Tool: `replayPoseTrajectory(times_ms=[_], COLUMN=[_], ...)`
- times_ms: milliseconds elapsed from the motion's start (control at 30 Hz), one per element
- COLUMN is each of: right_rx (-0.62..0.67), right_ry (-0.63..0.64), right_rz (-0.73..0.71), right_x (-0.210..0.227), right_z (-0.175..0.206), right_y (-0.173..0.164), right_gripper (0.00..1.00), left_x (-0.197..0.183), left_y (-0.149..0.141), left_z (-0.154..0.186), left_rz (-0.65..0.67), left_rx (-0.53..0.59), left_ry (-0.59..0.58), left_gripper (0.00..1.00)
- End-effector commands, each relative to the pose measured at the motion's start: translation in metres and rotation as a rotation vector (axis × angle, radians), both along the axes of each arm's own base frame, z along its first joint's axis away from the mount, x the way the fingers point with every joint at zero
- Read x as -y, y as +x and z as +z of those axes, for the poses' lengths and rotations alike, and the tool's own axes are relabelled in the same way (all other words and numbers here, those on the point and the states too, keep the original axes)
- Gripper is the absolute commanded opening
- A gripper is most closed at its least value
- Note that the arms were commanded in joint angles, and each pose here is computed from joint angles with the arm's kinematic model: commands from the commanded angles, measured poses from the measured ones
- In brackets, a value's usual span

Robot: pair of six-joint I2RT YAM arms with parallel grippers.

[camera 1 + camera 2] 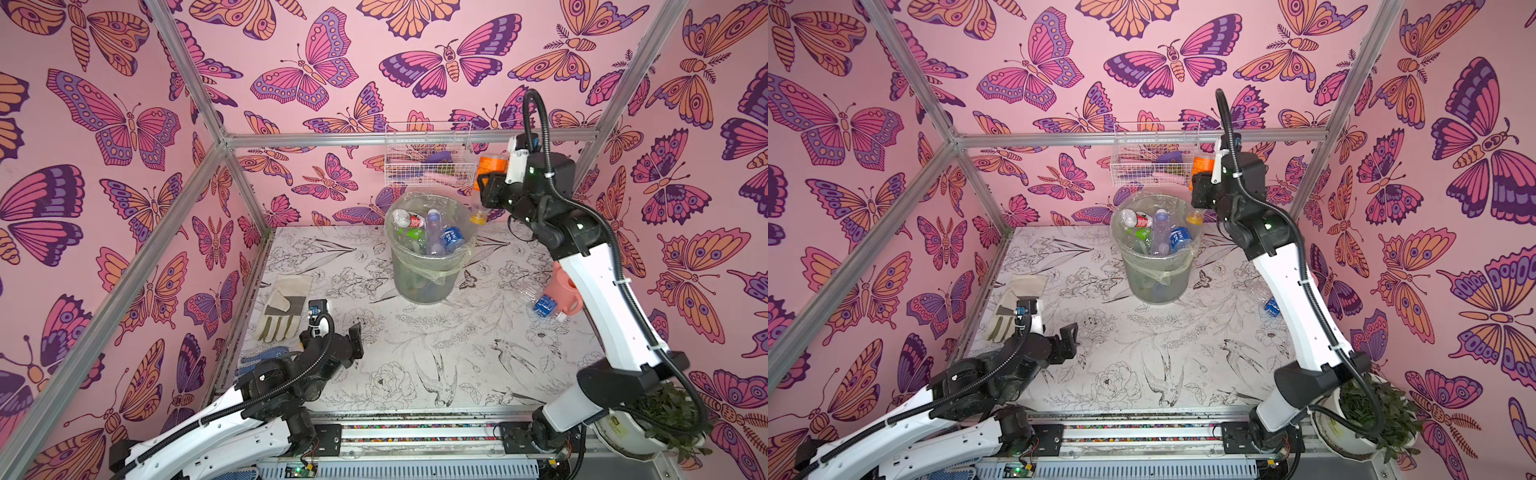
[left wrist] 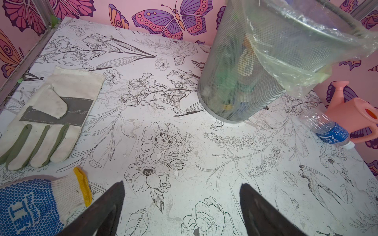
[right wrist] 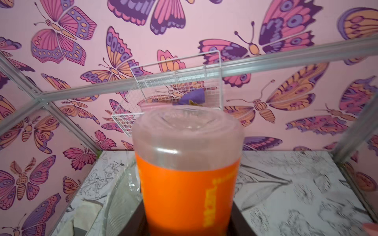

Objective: Throw the plastic bottles in the bin
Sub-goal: Throw the plastic bottle into the trash bin.

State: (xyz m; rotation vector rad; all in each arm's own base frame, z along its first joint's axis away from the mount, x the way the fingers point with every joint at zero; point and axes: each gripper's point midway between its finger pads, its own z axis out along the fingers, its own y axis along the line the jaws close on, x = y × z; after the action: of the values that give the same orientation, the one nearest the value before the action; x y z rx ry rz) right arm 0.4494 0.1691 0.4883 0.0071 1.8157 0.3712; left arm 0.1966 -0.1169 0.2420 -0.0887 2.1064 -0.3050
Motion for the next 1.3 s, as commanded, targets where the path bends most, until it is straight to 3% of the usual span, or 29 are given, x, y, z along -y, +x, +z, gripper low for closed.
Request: replayPoseTrajectory(times_ms=[0, 133, 267, 300, 567, 733, 900, 1267], right_rx=[-0.121, -0.207, -0.224, -0.212, -0.107, -0.126, -0.188, -0.41], right_ry=[-0.09, -0.126, -0.136, -0.132, -0.104, -0.127, -0.155, 0.068], right_rz=[0.03, 0.044, 0.022, 0.018, 0.018, -0.027, -0.162, -0.413], right_x=[-0.018, -0.029, -0.023, -0.021, -0.011, 0.005, 0.048, 0.15], right_z=[-0.046, -0.074, -0.07, -0.065, -0.021, -0.019, -0.042, -0.119], right_y=[0.027, 0.045, 0.041, 0.037, 0.01, -0.008, -0.027, -0.056], right_gripper=[0.17, 0.37, 0.78, 1.0, 0.99, 0.99, 0.99, 0.99], left_x=[-0.008, -0.01, -0.011, -0.011, -0.009, -0.007, -0.006, -0.002], left_y=[-0.001, -0.001, -0.001, -0.001, 0.001, 0.002, 0.002, 0.004], left_z=[0.008, 0.012, 0.018, 0.019, 0.026, 0.028, 0.027, 0.024], left_rz=[0.011, 0.01, 0.005, 0.005, 0.001, -0.003, -0.009, -0.021], left_rx=[0.019, 0.031, 0.045, 0.048, 0.058, 0.057, 0.055, 0.055], left_ry=[0.011, 0.002, 0.002, 0.003, 0.02, 0.021, 0.025, 0.05], left_gripper=[0.9, 0.9, 0.9, 0.9, 0.9, 0.9, 0.9, 0.9])
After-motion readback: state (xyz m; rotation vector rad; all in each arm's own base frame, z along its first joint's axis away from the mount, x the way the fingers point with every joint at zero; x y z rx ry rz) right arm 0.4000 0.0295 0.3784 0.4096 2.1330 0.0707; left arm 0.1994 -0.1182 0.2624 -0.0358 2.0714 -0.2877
